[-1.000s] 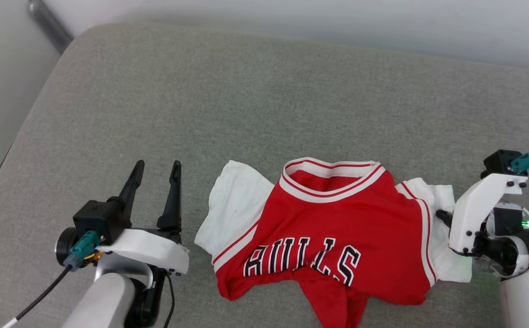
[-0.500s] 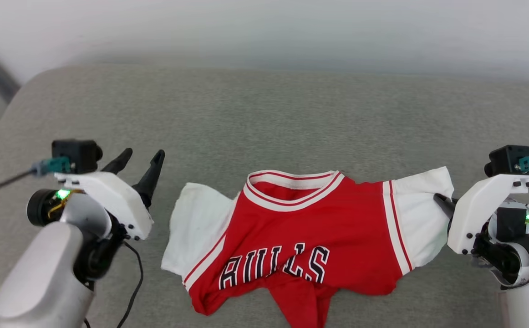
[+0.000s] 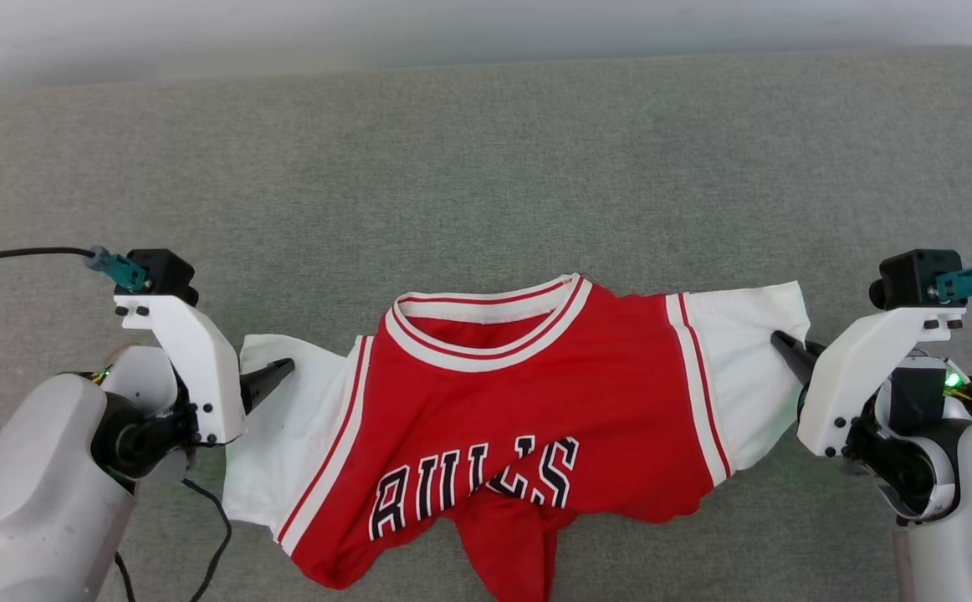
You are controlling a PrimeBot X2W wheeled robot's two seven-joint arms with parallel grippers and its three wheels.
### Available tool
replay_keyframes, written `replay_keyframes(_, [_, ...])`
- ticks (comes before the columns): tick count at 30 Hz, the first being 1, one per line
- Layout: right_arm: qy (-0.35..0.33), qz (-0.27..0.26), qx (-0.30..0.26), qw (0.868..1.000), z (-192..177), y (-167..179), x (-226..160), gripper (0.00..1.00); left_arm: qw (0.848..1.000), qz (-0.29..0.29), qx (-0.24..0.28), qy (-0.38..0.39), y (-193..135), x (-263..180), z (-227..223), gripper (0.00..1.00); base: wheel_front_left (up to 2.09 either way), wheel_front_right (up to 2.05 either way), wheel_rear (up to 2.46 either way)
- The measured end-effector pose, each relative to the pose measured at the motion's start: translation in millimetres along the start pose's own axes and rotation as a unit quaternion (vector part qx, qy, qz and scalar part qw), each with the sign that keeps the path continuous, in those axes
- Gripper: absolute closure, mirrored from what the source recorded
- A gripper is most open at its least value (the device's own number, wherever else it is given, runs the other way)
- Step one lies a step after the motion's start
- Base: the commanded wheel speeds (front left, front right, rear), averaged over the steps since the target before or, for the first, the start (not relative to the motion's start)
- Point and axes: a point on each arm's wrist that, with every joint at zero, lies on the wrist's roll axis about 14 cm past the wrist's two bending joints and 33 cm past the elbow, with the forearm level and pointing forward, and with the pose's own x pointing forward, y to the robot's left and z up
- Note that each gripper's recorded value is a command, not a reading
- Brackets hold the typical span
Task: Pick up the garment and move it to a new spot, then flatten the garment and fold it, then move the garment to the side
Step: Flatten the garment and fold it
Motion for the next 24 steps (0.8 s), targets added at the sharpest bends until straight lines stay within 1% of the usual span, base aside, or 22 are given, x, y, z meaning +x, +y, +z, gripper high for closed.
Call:
replay_keyframes(5, [0.005, -0.010, 0.008, 1.000, -4.5, -8.2, 3.8, 1.00, 0.999, 0.005, 0.012, 0.053, 3.3, 13.4, -12.7, 0.00, 0.00, 0.00, 0.00])
replay_keyframes(6, [0.007, -0.010, 0.009, 1.000, -5.8, -8.3, 4.4, 1.00, 0.998, 0.006, 0.013, 0.060, 3.9, 15.2, -14.9, 0.12, 0.00, 0.00, 0.00])
replay_keyframes(7, [0.007, -0.009, 0.008, 1.000, -6.2, -7.8, 4.7, 1.00, 0.997, 0.009, 0.016, 0.070, 3.8, 16.7, -16.7, 0.51, 0.00, 0.00, 0.00])
replay_keyframes(8, [0.007, -0.010, 0.009, 1.000, -6.3, -8.0, 4.9, 1.00, 0.997, 0.009, 0.014, 0.077, 3.8, 17.8, -17.9, 0.63, 0.00, 0.00, 0.00])
replay_keyframes(9, [0.006, -0.010, 0.009, 1.000, -6.3, -8.2, 5.1, 1.00, 0.997, 0.008, 0.011, 0.080, 3.3, 18.9, -18.9, 0.92, 0.00, 0.00, 0.00])
replay_keyframes(10, [0.005, -0.011, 0.006, 1.000, -5.9, -8.1, 5.3, 1.00, 0.997, 0.007, 0.009, 0.081, 2.2, 20.1, -19.2, 1.00, 0.00, 0.00, 0.00])
replay_keyframes(15, [0.000, -0.016, -0.003, 1.000, -2.8, -8.3, 4.8, 1.00, 0.998, 0.008, 0.008, 0.066, -0.9, 23.8, -18.9, 1.00, 0.00, 0.00, 0.00])
replay_keyframes(19, [-0.012, -0.014, -0.017, 1.000, 4.6, -5.8, 0.7, 1.00, 0.999, 0.015, 0.021, 0.030, -2.3, 20.3, -9.2, 1.00, 0.00, 0.00, 0.00])
replay_keyframes(22, [-0.020, -0.018, -0.030, 0.999, 12.1, -8.3, -4.0, 1.00, 0.999, 0.024, 0.037, -0.018, -5.2, 13.3, 11.5, 1.00, 0.00, 0.00, 0.00])
replay_keyframes(24, [-0.031, -0.024, -0.033, 0.999, 20.9, -12.1, -7.9, 1.00, 0.996, 0.034, 0.052, -0.063, -7.6, 3.2, 36.2, 1.00, 0.00, 0.00, 0.00])
